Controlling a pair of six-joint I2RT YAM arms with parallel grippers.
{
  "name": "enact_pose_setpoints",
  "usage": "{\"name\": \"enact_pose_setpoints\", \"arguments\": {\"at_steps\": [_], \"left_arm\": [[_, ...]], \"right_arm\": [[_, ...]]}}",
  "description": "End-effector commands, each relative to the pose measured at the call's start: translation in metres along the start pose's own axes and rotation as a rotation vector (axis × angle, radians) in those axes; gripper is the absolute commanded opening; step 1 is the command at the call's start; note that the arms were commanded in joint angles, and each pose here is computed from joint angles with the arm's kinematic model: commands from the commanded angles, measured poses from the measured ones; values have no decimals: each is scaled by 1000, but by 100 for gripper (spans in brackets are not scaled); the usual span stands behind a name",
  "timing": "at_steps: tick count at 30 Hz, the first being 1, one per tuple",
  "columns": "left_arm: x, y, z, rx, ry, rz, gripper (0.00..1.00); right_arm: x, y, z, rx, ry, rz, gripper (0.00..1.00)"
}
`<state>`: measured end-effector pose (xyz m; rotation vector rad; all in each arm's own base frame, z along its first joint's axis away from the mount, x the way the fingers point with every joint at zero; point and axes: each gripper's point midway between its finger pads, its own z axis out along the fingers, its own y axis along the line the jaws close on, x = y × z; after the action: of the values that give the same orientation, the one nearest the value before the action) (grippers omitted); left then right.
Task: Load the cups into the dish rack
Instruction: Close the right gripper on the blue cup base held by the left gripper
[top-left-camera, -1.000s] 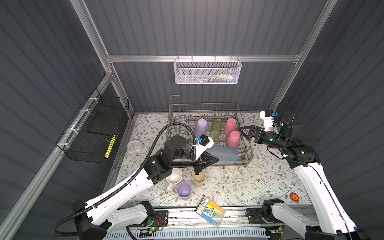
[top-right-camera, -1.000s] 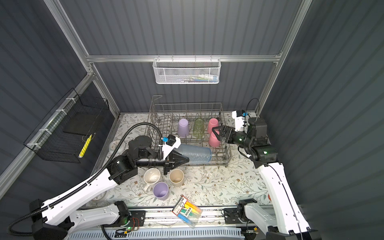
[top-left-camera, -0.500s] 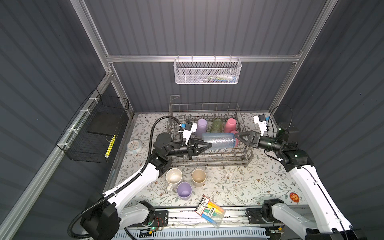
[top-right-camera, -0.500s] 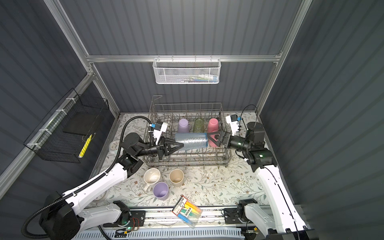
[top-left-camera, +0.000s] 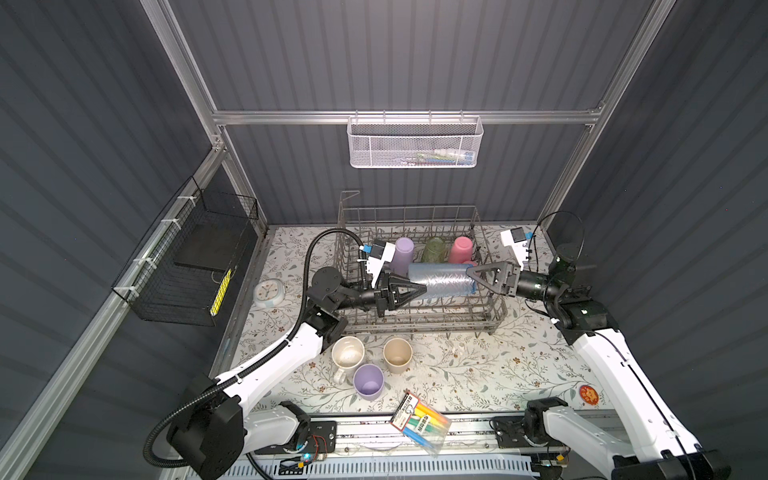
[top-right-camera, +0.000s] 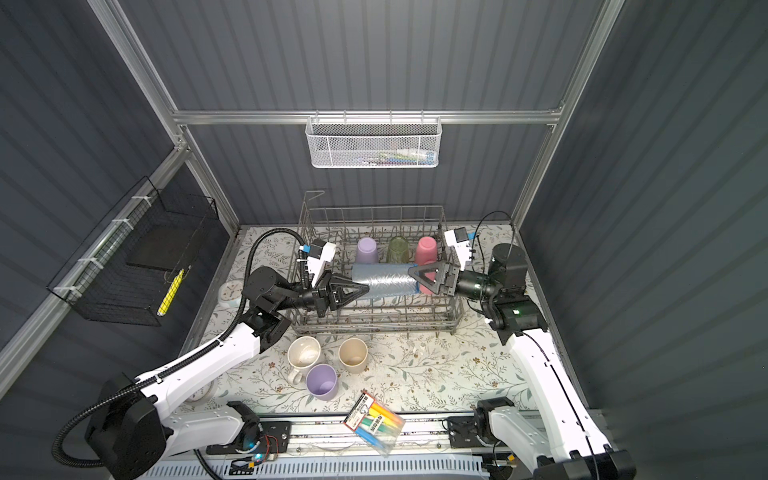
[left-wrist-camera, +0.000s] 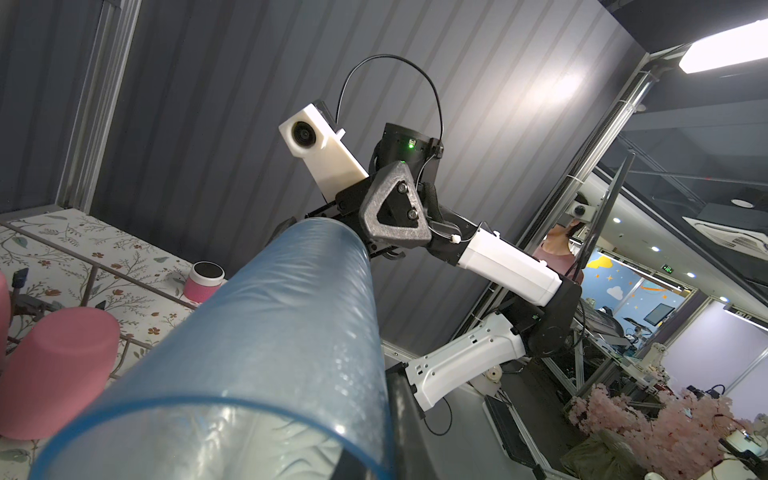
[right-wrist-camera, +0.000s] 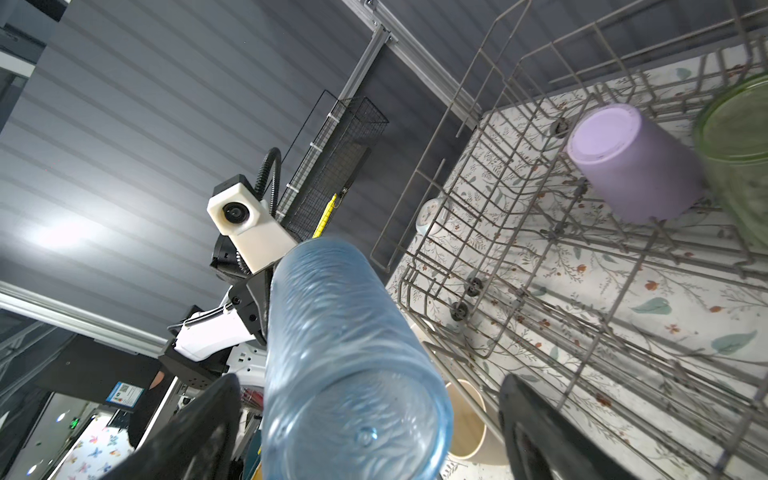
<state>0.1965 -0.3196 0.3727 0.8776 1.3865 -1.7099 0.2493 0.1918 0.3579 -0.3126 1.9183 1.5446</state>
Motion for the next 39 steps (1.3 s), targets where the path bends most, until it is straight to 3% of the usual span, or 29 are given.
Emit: {"name": "enact_pose_setpoints", "arguments": {"at_steps": [1,21,30,39], "left_arm": [[-12,-9,0,49,-27,38,0],[-12,-3,3,59,-36,34,0],[-8,-1,3,62,-28,26,0],[-7,-1,4,59,-13,21,0]], "right_arm": [[2,10,6,-55,18,-11,96],[7,20,23,-126,67,3,90],[8,19,33,-134,88,16,77],[3,16,35,-119,66,26,57]]}}
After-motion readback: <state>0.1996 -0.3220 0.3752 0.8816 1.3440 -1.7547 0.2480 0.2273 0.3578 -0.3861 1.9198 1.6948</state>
